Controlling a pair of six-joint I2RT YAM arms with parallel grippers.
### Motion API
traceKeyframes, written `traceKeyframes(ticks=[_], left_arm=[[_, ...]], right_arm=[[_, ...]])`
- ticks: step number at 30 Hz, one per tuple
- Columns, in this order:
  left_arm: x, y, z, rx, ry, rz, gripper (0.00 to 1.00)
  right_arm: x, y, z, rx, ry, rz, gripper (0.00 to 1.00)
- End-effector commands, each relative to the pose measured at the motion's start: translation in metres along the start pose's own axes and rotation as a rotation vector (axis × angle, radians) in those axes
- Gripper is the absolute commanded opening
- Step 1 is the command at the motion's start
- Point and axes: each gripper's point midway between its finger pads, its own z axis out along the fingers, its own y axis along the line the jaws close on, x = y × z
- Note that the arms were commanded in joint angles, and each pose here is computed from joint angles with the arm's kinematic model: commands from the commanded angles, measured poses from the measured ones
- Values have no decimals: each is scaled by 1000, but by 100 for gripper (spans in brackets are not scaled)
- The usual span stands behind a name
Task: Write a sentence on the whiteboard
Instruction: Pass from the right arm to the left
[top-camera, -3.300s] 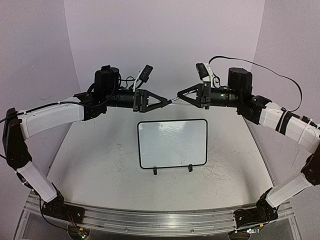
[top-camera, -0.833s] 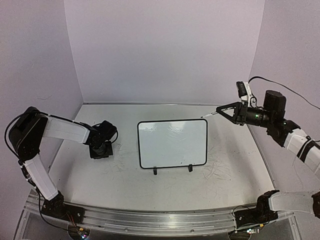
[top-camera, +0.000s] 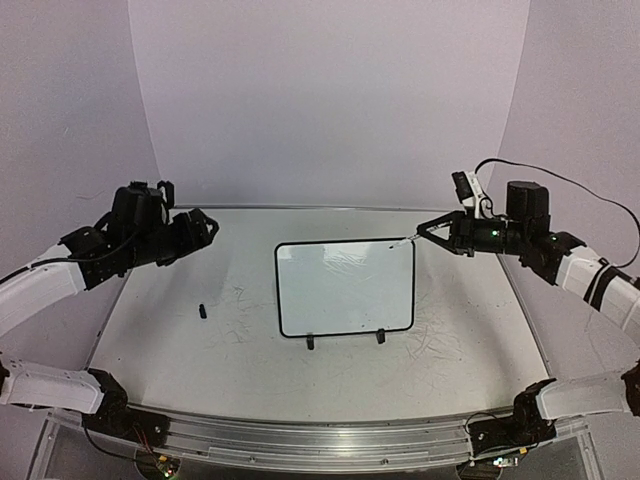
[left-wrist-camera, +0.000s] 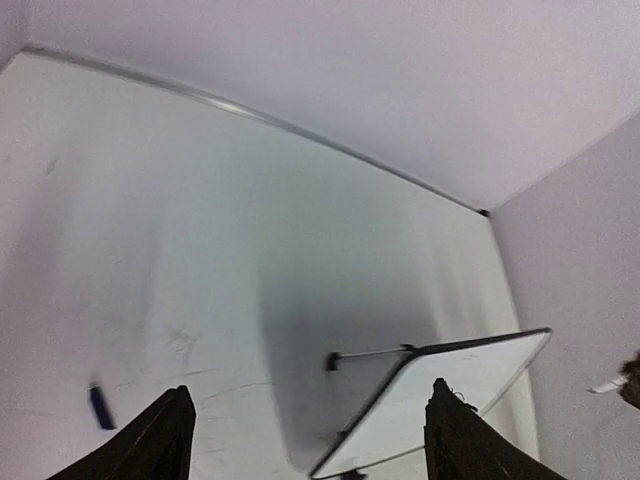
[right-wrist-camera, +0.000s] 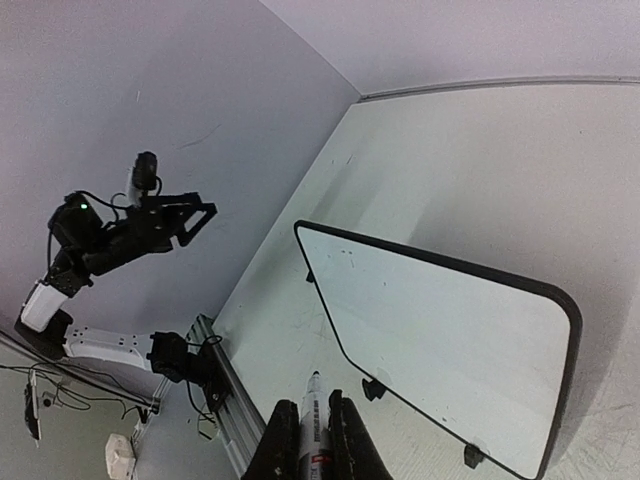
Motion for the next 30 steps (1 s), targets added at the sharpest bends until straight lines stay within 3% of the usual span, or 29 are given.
traceKeyframes(ticks=[1, 3, 6, 14, 20, 25, 30], left_arm=[[-26, -126, -17, 527, 28, 176, 80], [-19, -165, -24, 714, 57, 228, 80], [-10, -199, -29, 870, 69, 329, 81], [34, -213, -40, 1106, 227, 456, 78], [59, -212, -45, 1207, 335, 482, 77], [69, -216, -38, 1218, 376, 474, 61], [72, -215, -34, 1210, 392, 461, 51]], right_arm=[[-17, 30, 36, 17, -42, -74, 0], [-16, 43, 59, 2, -52, -67, 0], [-13, 66, 85, -42, -66, -41, 0], [-8, 106, 123, -144, -15, -11, 0], [-5, 115, 128, -192, 25, -3, 0], [2, 121, 131, -237, 71, -11, 0], [9, 127, 132, -280, 115, -20, 0]])
